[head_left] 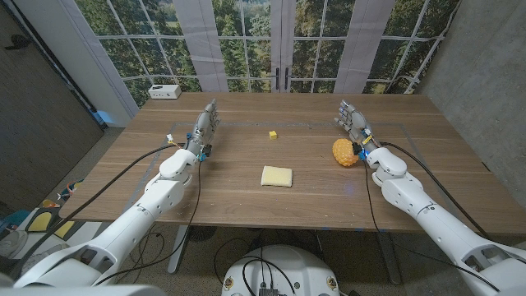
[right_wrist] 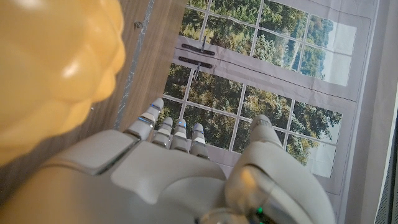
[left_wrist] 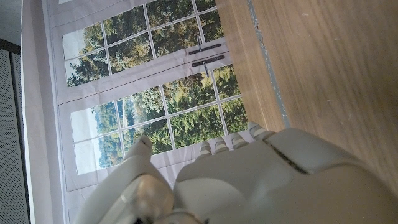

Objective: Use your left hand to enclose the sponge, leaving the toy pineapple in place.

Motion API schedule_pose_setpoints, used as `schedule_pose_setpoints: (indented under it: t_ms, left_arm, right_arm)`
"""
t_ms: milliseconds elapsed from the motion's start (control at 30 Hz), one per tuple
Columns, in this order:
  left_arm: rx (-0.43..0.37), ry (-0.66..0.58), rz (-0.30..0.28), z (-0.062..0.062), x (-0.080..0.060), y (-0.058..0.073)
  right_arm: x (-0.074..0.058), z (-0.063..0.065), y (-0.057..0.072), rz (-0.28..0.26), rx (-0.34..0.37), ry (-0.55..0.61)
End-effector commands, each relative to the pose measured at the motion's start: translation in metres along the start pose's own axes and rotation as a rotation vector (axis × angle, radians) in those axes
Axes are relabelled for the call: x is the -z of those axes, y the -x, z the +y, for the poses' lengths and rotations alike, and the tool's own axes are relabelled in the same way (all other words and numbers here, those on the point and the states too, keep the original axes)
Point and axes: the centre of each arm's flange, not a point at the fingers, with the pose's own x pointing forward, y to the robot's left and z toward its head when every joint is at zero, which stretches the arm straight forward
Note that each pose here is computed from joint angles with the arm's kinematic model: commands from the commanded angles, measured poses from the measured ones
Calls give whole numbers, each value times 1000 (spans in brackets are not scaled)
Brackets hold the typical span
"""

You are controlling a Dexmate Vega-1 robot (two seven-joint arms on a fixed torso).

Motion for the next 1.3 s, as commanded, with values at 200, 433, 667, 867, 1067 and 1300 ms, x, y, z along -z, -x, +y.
schedule_pose_setpoints:
  t_ms: [200, 433, 667, 867, 1067, 1300]
  left_arm:
    - [-3, -48, -6, 5, -4, -2]
    - [51, -168, 9, 8, -13, -8]
    - [53, -277, -8, 6, -25, -12]
    - [67, -384, -15, 1, -38, -16]
    - [82, -509, -24, -5, -53, -20]
    - [118, -656, -34, -12, -71, -26]
  right_arm:
    - [1, 4, -2, 5, -5, -2]
    - [2, 6, -3, 5, -5, -2]
    - [1, 9, -4, 2, -4, -1]
    - [-1, 12, -3, -3, -2, 2]
    - [-2, 15, -3, -7, -3, 3]
    - [-1, 19, -3, -10, -1, 2]
